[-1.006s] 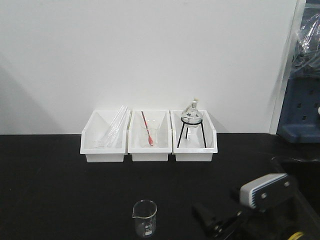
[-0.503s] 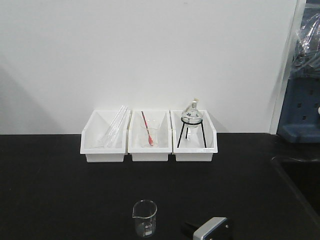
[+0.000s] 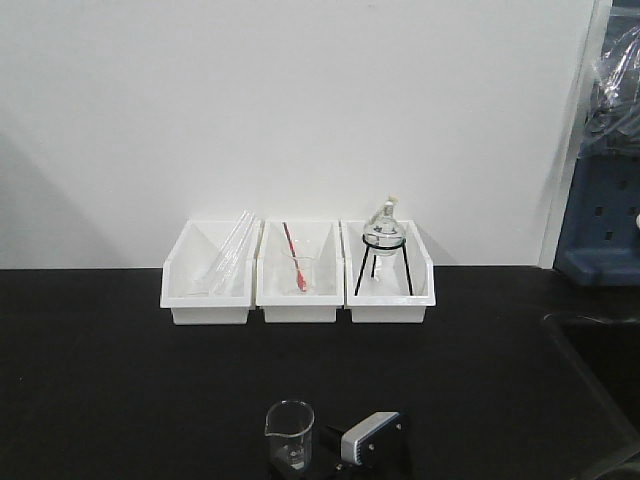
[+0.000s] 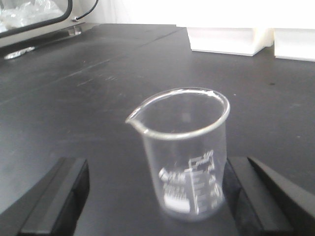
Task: Pick beaker and place in left cabinet
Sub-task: 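Reach the right gripper down to the clear glass beaker, then close the right gripper on the beaker and lift it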
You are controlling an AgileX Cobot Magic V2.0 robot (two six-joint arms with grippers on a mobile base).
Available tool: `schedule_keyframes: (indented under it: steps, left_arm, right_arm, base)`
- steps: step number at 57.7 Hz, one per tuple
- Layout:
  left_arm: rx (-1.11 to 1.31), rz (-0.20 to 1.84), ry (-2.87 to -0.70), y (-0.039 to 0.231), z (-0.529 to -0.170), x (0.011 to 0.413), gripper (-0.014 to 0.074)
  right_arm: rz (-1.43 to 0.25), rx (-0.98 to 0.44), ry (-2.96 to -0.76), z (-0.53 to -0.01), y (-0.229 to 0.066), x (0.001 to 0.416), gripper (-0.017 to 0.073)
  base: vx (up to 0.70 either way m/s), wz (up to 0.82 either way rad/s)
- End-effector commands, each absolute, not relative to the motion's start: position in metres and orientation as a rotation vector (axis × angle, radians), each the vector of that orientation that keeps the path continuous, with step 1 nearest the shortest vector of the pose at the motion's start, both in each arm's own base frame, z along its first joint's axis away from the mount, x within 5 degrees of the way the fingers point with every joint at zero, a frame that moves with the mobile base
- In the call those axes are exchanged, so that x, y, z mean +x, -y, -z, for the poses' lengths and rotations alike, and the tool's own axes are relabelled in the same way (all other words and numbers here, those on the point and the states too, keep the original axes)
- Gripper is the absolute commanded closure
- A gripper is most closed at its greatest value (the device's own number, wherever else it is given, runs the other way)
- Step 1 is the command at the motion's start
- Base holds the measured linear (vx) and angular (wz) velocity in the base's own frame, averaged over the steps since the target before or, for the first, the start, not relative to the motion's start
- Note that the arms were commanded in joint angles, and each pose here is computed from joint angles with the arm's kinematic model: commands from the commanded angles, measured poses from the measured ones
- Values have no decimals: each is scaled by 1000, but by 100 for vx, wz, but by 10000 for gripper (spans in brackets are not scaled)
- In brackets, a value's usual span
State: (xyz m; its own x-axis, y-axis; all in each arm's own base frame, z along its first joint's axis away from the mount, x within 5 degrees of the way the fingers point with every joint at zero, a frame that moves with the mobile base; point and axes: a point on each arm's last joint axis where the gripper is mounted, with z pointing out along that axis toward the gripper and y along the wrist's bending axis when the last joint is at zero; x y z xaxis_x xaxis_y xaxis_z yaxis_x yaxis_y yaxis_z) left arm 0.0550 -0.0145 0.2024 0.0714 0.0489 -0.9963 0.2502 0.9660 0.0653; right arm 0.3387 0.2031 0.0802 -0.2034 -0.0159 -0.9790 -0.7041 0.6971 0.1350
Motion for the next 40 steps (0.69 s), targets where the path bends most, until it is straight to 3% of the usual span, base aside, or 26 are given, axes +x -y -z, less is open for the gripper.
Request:
schedule_keyframes:
  steps: [1, 40]
  left_arm:
    - [223, 168, -1413, 14, -205, 54, 592]
    - [223, 168, -1413, 14, -205, 54, 592]
  right_arm:
    - [-743, -565, -1533, -109, -212, 353, -32]
    - [-717, -558, -1520, -94, -229, 391, -32]
  base:
    - [0, 0]
    - [0, 0]
